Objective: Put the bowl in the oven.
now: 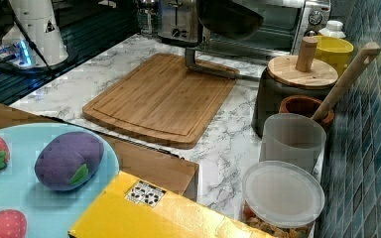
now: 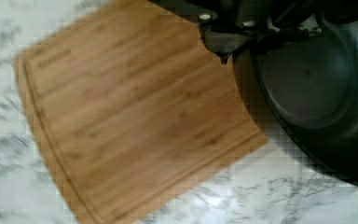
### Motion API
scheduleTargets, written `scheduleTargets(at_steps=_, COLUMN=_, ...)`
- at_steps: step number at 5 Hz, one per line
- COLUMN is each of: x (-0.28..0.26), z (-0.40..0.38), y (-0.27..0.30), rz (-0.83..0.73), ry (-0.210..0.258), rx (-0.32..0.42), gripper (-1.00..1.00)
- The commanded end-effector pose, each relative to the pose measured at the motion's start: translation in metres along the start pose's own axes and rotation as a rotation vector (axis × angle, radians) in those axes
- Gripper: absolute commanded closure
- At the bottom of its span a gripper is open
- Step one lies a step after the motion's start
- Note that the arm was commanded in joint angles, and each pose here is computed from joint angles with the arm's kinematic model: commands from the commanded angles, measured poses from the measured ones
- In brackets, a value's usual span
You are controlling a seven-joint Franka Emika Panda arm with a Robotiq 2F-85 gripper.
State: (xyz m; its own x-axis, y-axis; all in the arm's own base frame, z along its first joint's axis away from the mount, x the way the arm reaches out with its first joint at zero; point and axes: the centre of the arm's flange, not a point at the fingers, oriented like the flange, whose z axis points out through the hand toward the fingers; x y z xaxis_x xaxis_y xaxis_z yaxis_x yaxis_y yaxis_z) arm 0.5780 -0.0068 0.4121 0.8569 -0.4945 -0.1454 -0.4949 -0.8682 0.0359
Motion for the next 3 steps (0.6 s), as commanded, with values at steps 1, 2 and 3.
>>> scheduleTargets(at_steps=1, x=-0.045, z=-0.064, y=-0.089, rz=-0.426, ry=0.269, rx=0.164, gripper=1.0)
scheduleTargets(at_steps=2, x=-0.056, z=-0.048, y=-0.107, rz=-0.486, ry=0.324, rx=0.14, gripper=1.0)
scheduleTargets(at_steps=3, x=-0.05, z=-0.029, y=-0.123, rz=-0.494, ry=0.295, rx=0.128, gripper=1.0)
